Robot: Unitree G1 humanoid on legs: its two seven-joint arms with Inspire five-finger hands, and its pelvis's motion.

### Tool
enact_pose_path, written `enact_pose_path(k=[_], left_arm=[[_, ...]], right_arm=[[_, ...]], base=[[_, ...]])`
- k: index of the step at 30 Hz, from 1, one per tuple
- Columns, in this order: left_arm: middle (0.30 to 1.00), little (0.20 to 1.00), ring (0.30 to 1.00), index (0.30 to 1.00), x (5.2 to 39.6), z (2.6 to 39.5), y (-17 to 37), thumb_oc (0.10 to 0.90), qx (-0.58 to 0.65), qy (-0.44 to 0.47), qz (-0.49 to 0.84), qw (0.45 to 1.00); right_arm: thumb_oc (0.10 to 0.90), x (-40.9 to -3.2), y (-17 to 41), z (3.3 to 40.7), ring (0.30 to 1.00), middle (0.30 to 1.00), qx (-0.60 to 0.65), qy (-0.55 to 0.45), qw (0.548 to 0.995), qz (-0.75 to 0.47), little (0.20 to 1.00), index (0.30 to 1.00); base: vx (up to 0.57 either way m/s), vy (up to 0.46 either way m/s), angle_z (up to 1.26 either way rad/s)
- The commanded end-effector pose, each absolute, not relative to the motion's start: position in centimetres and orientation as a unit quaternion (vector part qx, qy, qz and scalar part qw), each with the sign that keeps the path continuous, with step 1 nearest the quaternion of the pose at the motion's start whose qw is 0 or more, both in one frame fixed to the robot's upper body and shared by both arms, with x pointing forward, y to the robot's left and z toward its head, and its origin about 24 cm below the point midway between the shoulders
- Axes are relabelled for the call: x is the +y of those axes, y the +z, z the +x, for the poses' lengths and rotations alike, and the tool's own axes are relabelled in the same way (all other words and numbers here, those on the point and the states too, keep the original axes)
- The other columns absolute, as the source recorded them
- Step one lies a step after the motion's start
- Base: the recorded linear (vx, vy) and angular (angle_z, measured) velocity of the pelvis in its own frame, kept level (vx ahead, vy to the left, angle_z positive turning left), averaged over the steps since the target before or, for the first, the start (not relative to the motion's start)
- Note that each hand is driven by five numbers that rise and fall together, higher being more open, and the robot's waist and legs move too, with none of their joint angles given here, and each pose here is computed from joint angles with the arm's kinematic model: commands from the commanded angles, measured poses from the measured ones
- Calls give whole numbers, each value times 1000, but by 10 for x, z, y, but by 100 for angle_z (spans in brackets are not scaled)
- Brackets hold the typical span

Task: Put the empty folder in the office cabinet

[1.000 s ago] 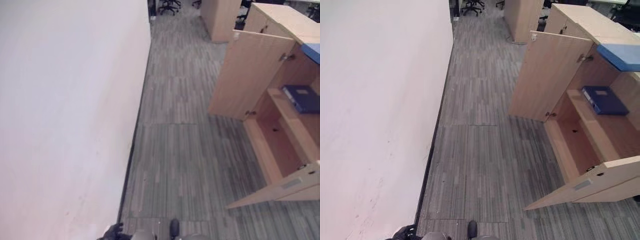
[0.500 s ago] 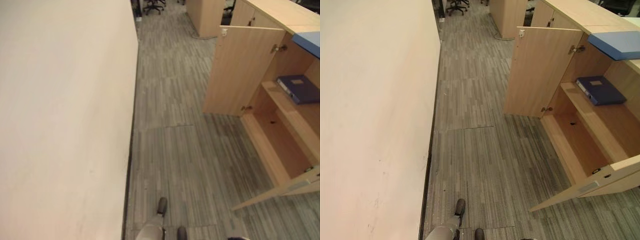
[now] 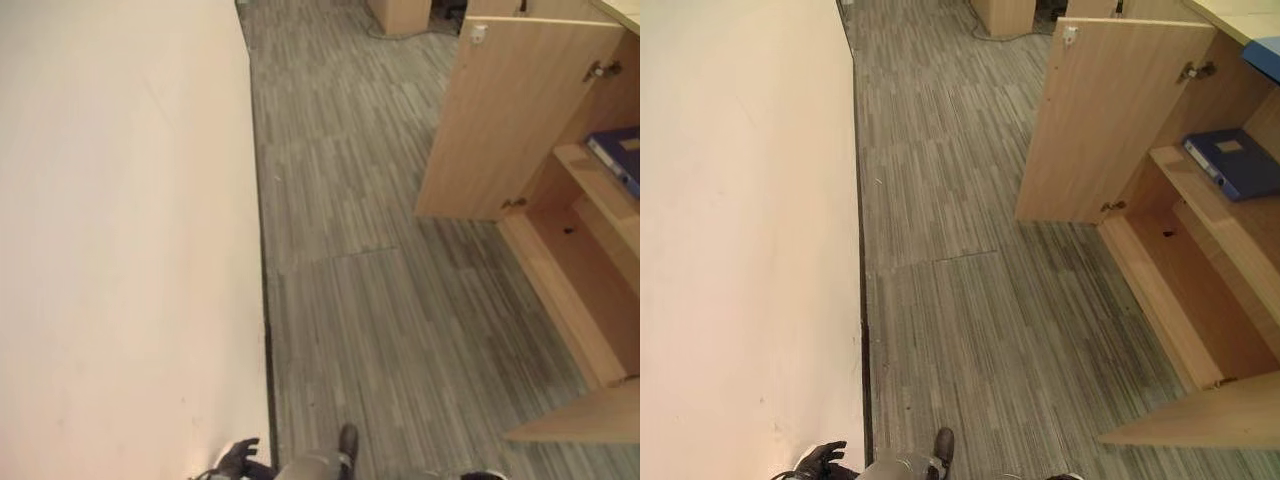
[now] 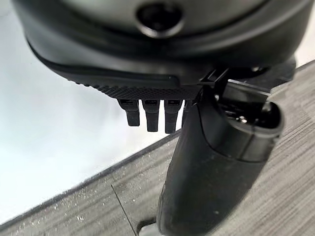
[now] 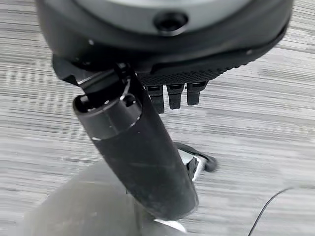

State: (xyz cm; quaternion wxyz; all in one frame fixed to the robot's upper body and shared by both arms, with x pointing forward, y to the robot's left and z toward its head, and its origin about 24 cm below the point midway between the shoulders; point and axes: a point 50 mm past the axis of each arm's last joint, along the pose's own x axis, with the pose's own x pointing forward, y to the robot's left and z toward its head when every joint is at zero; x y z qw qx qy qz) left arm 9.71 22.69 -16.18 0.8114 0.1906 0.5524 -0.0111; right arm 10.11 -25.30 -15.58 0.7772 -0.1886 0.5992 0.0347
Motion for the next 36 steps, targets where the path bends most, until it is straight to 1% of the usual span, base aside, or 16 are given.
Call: enact_pose_path(k=[1, 2, 4, 5, 6, 11, 15, 16, 18, 19, 20, 22, 23, 25, 29, 36], left_arm=[[900, 900, 900, 900, 255, 66, -161, 800, 592, 20, 211, 777], [900, 900, 900, 900, 257, 62, -161, 800, 598, 25, 203, 775], [900, 900, 900, 900, 257, 61, -162, 800, 601, 27, 199, 774], [900, 900, 900, 900, 255, 57, -163, 800, 604, 27, 193, 773], [900, 900, 900, 900, 255, 57, -163, 800, 604, 27, 193, 773], [900, 900, 900, 900, 249, 51, -165, 800, 604, 35, 173, 777], [900, 900, 900, 900, 252, 37, -166, 800, 622, 62, 153, 766], [900, 900, 900, 900, 250, 28, -167, 800, 632, 72, 142, 758], [900, 900, 900, 900, 248, 23, -168, 800, 639, 71, 143, 752], [900, 900, 900, 900, 247, 28, -168, 800, 635, 69, 145, 756], [900, 900, 900, 900, 249, 42, -166, 800, 618, 71, 150, 769], [900, 900, 900, 900, 248, 55, -165, 800, 601, 68, 156, 781], [900, 900, 900, 900, 247, 69, -163, 800, 584, 57, 174, 791], [900, 900, 900, 900, 242, 81, -162, 800, 570, 38, 184, 800], [900, 900, 900, 900, 240, 83, -162, 800, 567, 38, 179, 803], [900, 900, 900, 900, 240, 71, -164, 800, 586, 55, 154, 794]], right_arm=[[800, -234, -152, 126, 900, 900, 553, 43, 818, -153, 900, 900], [800, -232, -150, 133, 900, 900, 539, 20, 834, -112, 900, 900], [800, -230, -149, 137, 900, 900, 532, 14, 842, -90, 900, 900], [800, -221, -145, 150, 900, 900, 504, 6, 863, -43, 900, 900], [800, -221, -145, 150, 900, 900, 504, 6, 863, -43, 900, 900], [800, -217, -135, 171, 900, 900, 455, -38, 888, 44, 900, 900], [800, -222, -143, 154, 900, 900, 486, -64, 870, 55, 900, 900], [800, -227, -148, 141, 900, 900, 504, -72, 859, 49, 900, 900], [800, -236, -152, 127, 900, 900, 528, -90, 844, 36, 900, 900], [800, -241, -153, 120, 900, 900, 542, -95, 835, 23, 900, 900], [800, -248, -154, 112, 900, 900, 554, -112, 825, 19, 900, 900], [800, -252, -154, 108, 900, 900, 556, -133, 820, 33, 900, 900], [800, -257, -154, 104, 900, 900, 558, -151, 815, 42, 900, 900], [800, -260, -156, 93, 900, 900, 574, -152, 805, 28, 900, 900], [800, -259, -157, 90, 900, 900, 576, -143, 804, 20, 900, 900], [800, -263, -158, 80, 900, 900, 598, -112, 793, -34, 900, 900]], base=[[231, 35, -5], [212, 17, 5], [168, -10, 4], [160, -28, 1], [159, -52, -4], [212, -103, -16], [368, -264, -14], [393, -244, -27], [385, -290, -11], [359, -324, -2], [250, -251, 6], [191, -196, 2], [229, -216, 5], [276, -275, 42], [126, -163, 0], [94, -148, -65]])
